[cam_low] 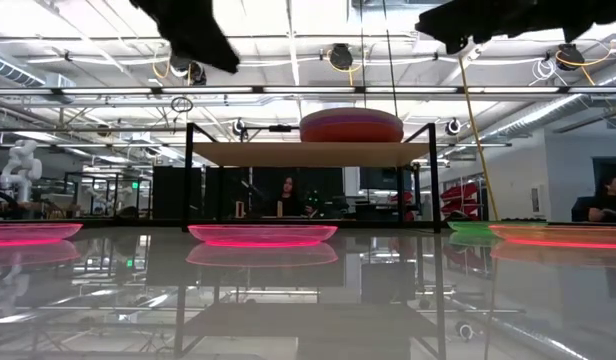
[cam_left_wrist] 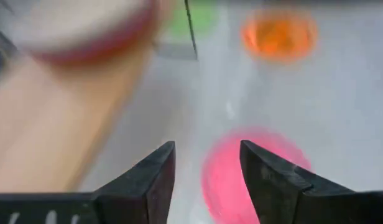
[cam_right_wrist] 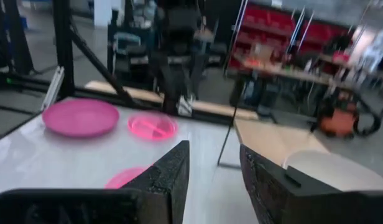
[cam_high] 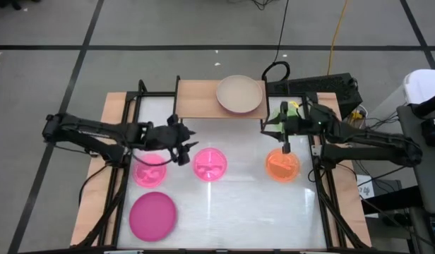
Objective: Place and stack plates onto a shelf
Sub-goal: Stack the pink plate on top of the light brown plate on the shelf
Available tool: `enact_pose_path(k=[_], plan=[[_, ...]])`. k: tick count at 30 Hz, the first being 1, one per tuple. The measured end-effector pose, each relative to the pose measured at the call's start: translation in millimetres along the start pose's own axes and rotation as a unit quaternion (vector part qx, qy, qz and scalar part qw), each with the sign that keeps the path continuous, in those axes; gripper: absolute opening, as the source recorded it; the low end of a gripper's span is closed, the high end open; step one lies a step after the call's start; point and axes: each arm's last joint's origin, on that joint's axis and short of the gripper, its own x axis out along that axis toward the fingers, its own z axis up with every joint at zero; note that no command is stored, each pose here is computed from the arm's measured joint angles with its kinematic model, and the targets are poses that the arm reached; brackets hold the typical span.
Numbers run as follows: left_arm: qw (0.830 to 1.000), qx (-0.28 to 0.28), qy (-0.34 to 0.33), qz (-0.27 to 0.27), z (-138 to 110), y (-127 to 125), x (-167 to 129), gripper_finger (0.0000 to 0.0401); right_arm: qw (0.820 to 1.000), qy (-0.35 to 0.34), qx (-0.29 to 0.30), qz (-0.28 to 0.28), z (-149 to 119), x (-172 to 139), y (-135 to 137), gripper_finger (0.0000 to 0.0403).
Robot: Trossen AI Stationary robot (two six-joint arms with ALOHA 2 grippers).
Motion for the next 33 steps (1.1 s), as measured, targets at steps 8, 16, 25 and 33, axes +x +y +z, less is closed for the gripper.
enact_pose_path(k=[8,16,25,33], plan=[[0.962,-0.091,0.202,-0.157,-13.3,-13.0,1.3,0.0186,0.999,-0.041,-0.016,-0.006,-6.7,-6.0,4.7,0.0123],[0.888,-0.195,0.358,-0.213,-79.8,-39.5,17.2,0.0186,0.999,-0.035,-0.012,-0.004,-8.0,-5.7,4.8,0.0123],[0.866,-0.123,0.429,-0.224,-132.1,-63.1,9.3,0.0186,0.999,-0.033,-0.012,-0.004,-8.4,-5.7,4.9,0.0123],[0.895,-0.052,0.375,-0.235,-132.0,-70.1,10.0,0.0186,0.999,-0.032,-0.011,-0.004,-8.4,-5.7,4.9,0.0123]])
